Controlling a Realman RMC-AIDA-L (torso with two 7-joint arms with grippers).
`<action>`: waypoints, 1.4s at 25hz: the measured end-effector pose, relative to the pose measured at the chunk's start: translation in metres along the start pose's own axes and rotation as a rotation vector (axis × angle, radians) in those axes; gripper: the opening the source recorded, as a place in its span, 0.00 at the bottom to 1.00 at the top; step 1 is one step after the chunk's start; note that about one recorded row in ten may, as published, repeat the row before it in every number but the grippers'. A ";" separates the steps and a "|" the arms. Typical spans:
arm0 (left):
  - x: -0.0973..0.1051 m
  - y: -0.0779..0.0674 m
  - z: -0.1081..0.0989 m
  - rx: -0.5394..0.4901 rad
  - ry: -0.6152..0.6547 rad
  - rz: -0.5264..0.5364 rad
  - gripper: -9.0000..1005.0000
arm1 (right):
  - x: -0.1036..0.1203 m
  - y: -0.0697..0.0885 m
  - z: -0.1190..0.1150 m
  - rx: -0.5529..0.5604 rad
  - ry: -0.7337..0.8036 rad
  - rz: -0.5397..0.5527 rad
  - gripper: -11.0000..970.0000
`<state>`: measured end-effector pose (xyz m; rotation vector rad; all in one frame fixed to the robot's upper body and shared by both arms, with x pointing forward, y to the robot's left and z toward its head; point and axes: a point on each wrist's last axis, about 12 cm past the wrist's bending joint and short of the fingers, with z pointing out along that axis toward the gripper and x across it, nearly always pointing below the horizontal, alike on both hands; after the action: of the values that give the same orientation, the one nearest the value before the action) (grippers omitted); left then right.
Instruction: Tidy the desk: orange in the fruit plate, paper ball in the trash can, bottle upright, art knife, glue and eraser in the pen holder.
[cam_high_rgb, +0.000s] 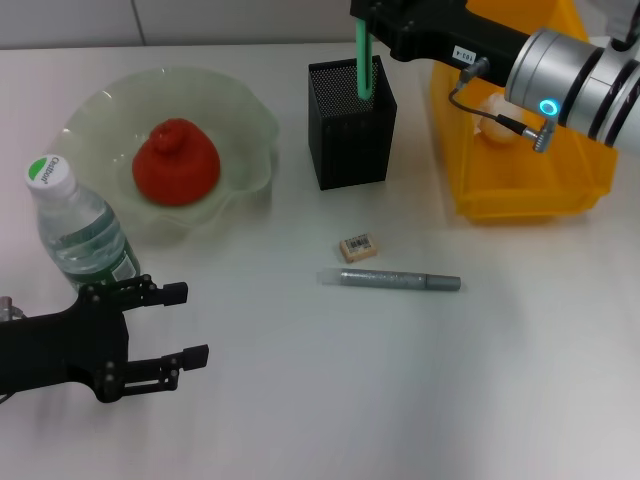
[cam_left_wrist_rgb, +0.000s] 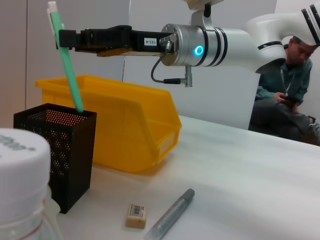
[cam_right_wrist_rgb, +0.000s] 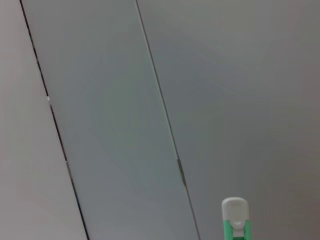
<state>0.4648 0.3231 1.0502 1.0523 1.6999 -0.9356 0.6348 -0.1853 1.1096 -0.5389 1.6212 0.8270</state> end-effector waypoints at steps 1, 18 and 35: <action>0.000 0.000 0.000 0.000 0.000 0.000 0.77 | 0.000 0.000 0.001 0.004 0.005 -0.003 0.18; 0.001 -0.001 -0.002 0.000 0.000 -0.006 0.77 | 0.001 -0.001 0.009 0.024 0.054 -0.050 0.32; 0.000 0.000 -0.002 0.000 0.001 -0.004 0.77 | -0.008 -0.002 -0.014 -0.020 -0.089 0.019 0.66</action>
<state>0.4638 0.3248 1.0505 1.0494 1.7033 -0.9379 0.6288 -0.1979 1.1176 -0.4944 1.5407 0.8702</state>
